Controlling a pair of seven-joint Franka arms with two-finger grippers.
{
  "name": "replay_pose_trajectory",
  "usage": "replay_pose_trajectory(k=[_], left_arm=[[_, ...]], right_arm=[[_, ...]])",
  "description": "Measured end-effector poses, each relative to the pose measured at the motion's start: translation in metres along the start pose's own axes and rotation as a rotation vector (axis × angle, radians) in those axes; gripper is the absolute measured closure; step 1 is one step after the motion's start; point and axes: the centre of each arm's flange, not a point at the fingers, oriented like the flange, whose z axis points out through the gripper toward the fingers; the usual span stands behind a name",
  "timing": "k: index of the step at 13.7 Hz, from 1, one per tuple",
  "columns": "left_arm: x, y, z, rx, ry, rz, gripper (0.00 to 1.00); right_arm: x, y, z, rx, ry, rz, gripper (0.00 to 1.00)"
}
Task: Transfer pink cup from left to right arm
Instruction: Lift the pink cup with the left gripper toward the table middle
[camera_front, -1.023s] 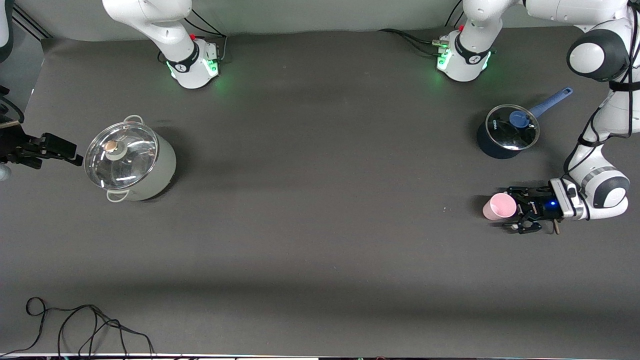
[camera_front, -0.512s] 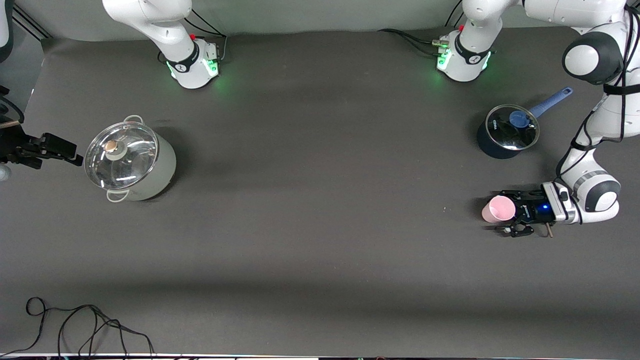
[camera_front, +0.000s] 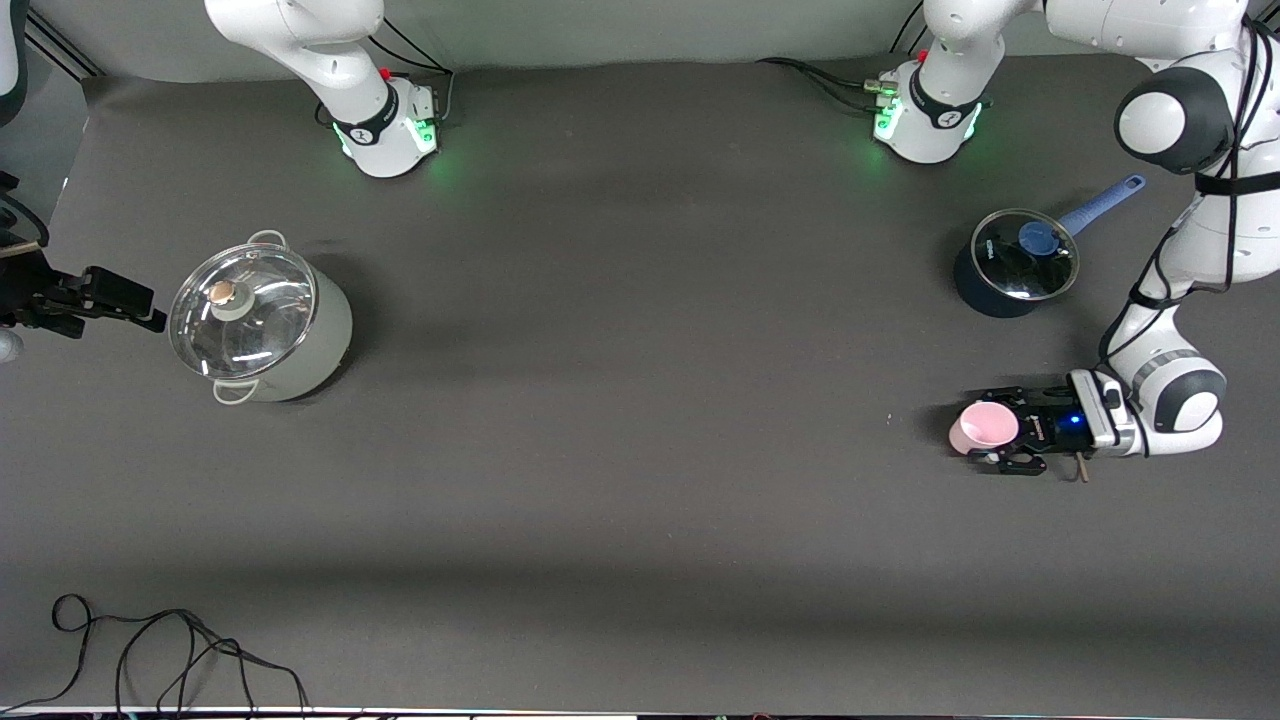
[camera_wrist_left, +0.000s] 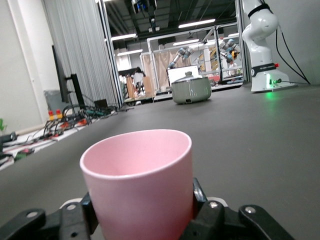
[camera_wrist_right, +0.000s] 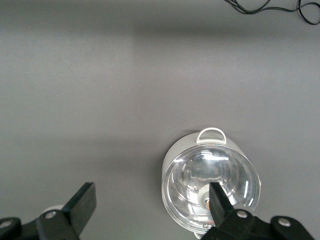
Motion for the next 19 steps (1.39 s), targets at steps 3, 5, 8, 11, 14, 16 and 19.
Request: replay_pose_trajectory(k=[3, 5, 8, 11, 14, 16, 19], left_arm=[[0.017, -0.039, 0.056, 0.023, 0.011, 0.071, 0.3], [0.03, -0.064, 0.108, 0.055, 0.018, 0.102, 0.3], [0.047, -0.095, 0.19, 0.081, 0.022, 0.117, 0.3], [0.07, -0.115, 0.271, 0.139, 0.026, 0.123, 0.3], [0.101, -0.124, 0.336, 0.191, 0.012, 0.121, 0.3], [0.119, -0.125, 0.366, 0.218, 0.004, 0.11, 0.3], [0.143, -0.116, 0.424, 0.246, -0.024, 0.087, 0.3]], right_arm=[[0.0, 0.0, 0.0, 0.0, 0.0, 0.0, 0.0], [0.0, 0.0, 0.0, 0.0, 0.0, 0.0, 0.0], [0.0, 0.0, 0.0, 0.0, 0.0, 0.0, 0.0], [0.0, 0.0, 0.0, 0.0, 0.0, 0.001, 0.0], [0.0, 0.0, -0.002, 0.0, 0.004, 0.081, 0.0], [-0.001, -0.005, -0.006, 0.002, 0.01, 0.235, 0.0], [-0.009, -0.021, -0.019, 0.008, 0.02, 0.51, 0.0]])
